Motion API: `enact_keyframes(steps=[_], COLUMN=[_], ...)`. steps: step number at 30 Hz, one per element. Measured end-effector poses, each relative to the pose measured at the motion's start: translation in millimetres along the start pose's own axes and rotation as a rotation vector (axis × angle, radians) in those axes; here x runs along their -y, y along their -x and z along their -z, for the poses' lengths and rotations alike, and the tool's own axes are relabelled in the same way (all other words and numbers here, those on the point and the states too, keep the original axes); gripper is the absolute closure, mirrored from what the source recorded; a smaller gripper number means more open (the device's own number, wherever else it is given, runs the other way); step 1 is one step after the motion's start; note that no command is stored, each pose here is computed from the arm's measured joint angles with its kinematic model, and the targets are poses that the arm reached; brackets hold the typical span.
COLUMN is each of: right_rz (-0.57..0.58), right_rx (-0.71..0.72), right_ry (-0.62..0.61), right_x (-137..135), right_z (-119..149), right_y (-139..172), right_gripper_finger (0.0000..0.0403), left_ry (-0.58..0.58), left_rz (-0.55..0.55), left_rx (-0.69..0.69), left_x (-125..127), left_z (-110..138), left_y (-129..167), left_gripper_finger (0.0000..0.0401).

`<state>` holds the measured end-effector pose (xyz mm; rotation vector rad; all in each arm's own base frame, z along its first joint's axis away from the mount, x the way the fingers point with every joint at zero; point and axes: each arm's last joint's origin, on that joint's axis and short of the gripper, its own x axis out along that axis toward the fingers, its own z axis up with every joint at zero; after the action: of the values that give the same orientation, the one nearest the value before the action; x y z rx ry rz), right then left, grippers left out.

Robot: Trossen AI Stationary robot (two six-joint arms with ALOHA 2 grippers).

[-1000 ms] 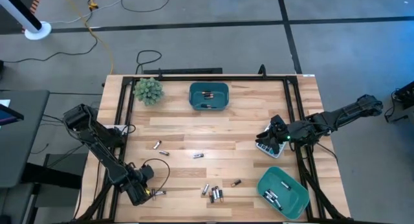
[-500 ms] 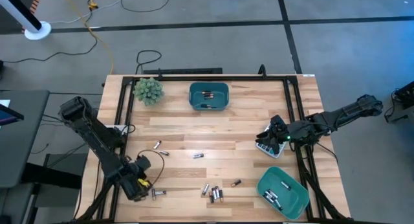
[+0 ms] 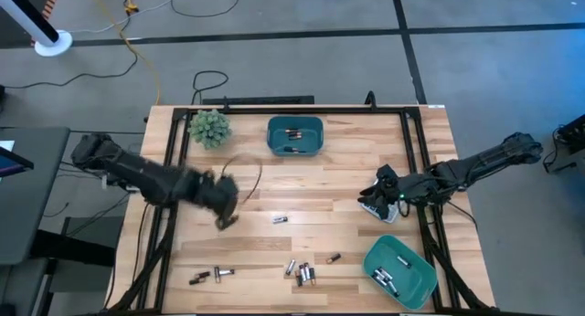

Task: Sort batteries
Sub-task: Put the black battery into the blue bin

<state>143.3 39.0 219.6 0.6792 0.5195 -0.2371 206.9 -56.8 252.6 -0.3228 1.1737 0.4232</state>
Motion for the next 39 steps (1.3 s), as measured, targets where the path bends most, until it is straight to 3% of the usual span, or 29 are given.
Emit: enact_keyframes(steps=[8, 13, 17, 23, 29, 34, 39], right_rz=[0.091, 0.1, 0.11, 0.121, 0.114, 0.111, 0.111], right_rx=[0.019, 0.082, 0.134, 0.206, 0.254, 0.261, 0.261], right_ry=[-0.084, -0.127, -0.163, -0.209, -0.233, -0.257, -0.268], right_x=[4, 6, 10, 17, 19, 20, 20], right_z=[-6, -16, -25, -37, -44, -45, -45], right_y=[-24, -37, -43, -46, -46, -46, -46], right_gripper_finger=[0.0227, 0.0227, 0.0227, 0.0227, 0.0227, 0.0227, 0.0227], left_ry=[-0.127, -0.214, -0.318, -0.473, -0.553, -0.593, -0.592], left_rz=[-0.019, 0.007, 0.001, -0.002, 0.028, 0.059, 0.081], left_rx=[0.271, 0.264, 0.204, 0.126, 0.005, -0.083, -0.099], left_x=[-82, -127, -143, -147, -149, -150, -150], left_z=[-95, -147, -192, -252, -280, -282, -281], left_y=[-2, -27, -61, -106, -149, -182, -192], left_gripper_finger=[0.0365, 0.0365, 0.0365, 0.0365, 0.0365, 0.0365, 0.036])
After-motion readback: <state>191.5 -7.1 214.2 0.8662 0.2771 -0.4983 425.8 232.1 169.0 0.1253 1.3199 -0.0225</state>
